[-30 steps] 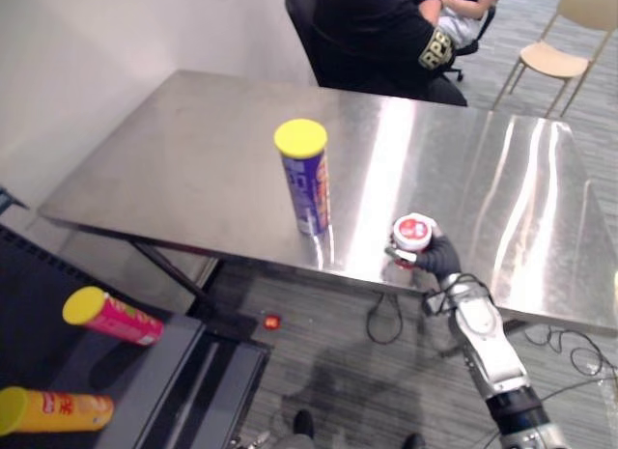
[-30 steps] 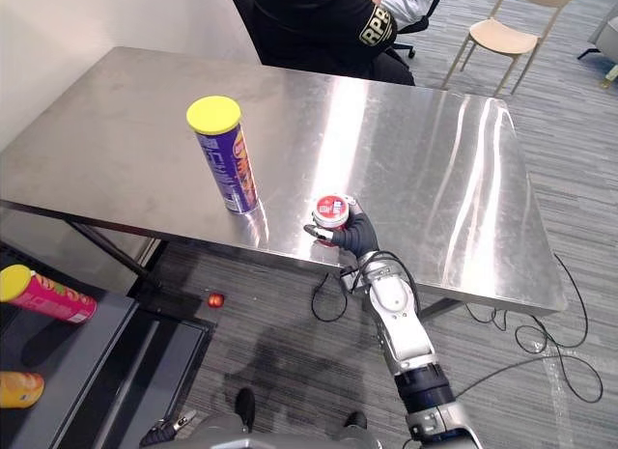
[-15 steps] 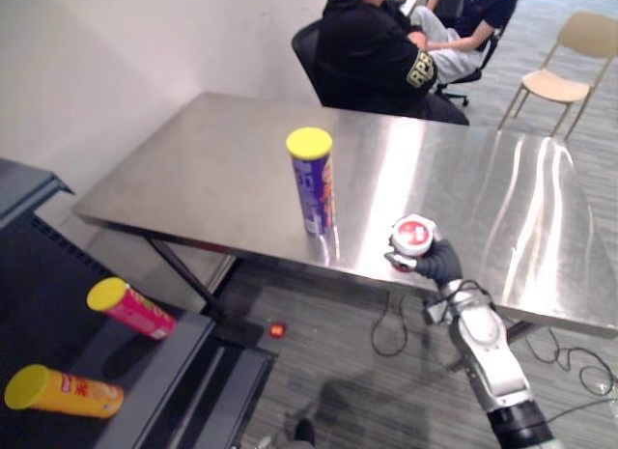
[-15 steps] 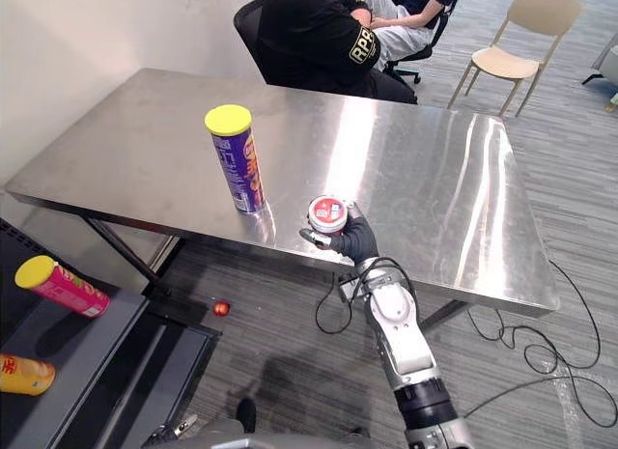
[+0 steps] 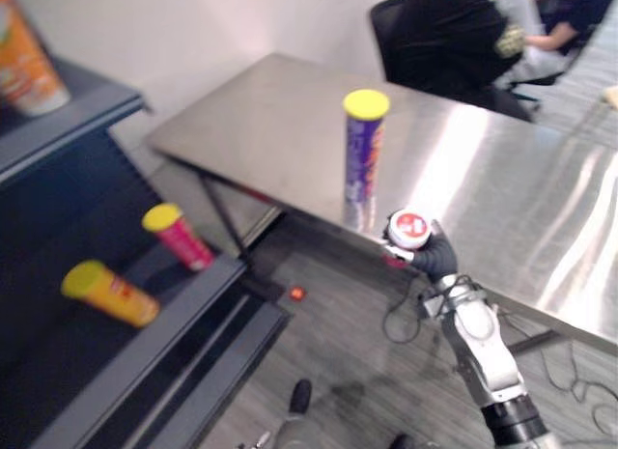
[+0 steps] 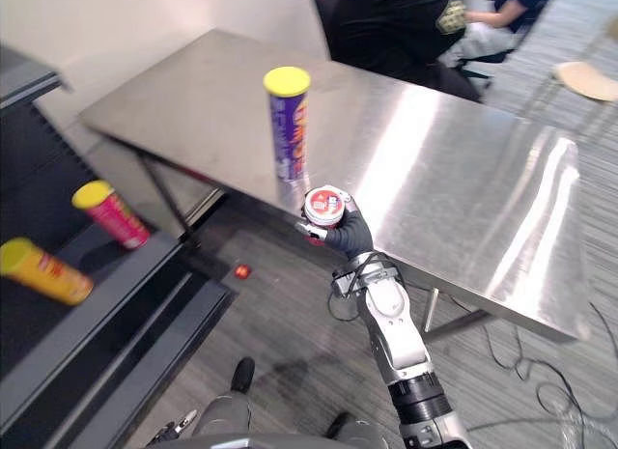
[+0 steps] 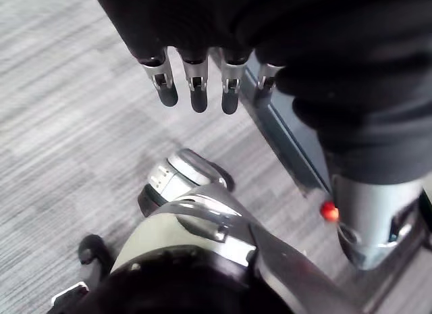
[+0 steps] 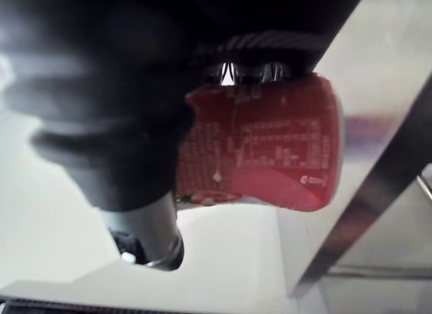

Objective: Put the gum and the chips on the shelf.

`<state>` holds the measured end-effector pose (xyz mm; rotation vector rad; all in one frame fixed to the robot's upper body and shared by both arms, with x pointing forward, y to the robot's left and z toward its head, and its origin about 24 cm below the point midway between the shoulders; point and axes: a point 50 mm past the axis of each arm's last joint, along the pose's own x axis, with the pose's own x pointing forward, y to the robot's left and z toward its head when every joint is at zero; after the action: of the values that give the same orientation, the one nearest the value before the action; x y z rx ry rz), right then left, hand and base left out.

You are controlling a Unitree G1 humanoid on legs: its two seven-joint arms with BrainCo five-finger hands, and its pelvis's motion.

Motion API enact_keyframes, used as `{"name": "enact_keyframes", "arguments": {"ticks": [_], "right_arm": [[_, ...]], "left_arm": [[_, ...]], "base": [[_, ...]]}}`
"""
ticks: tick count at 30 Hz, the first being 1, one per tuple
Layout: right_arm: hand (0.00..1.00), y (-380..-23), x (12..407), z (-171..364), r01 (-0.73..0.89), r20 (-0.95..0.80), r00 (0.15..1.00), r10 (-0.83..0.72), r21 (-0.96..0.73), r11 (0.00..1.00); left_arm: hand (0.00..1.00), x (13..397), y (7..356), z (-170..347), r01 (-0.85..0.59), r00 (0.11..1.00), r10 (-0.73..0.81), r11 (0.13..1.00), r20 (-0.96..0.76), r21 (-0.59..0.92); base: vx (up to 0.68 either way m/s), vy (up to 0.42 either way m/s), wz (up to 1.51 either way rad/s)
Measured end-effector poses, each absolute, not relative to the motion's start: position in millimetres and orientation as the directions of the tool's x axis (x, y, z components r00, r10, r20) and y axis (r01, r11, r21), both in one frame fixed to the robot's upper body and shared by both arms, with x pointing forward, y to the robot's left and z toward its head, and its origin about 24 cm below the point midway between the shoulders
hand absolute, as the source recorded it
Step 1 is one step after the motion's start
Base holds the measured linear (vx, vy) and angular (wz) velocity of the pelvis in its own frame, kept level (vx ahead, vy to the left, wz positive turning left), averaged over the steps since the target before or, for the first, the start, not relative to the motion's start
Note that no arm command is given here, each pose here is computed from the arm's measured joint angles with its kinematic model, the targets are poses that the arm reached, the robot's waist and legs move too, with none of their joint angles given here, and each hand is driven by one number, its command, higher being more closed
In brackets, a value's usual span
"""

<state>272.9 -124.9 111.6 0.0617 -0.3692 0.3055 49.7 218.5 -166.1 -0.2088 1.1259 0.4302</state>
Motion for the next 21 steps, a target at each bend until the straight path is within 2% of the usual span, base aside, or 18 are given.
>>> {"name": "enact_keyframes", "arguments": {"ticks": [2,6,12,21], "right_arm": [[1.0,-131.5,276.1,115.7,-0.264,0.378,0.894,0.242,0.008,0.964],[1.0,-135.6,277.9,111.9,-0.228,0.362,0.909,0.207,0.015,0.974],[1.0,-159.0,276.5,107.1,-0.129,0.346,0.932,0.106,0.043,0.991],[1.0,-185.2,269.7,99.3,0.009,0.322,0.947,-0.025,0.052,0.999]], "left_arm": [[0.0,48.9,217.1,-166.8,-0.452,0.35,0.226,0.891,-0.909,0.048],[0.0,23.2,208.2,-170.4,-0.513,0.288,0.223,0.857,-0.931,0.047],[0.0,24.4,212.4,-169.5,-0.561,0.29,0.24,0.827,-0.926,0.038],[0.0,20.0,212.2,-170.1,-0.51,0.274,0.238,0.858,-0.932,0.069]], "base": [[-0.13,-0.132,1.33],[-0.11,-0.034,0.93],[-0.08,0.141,1.02],[-0.03,0.158,0.77]]}}
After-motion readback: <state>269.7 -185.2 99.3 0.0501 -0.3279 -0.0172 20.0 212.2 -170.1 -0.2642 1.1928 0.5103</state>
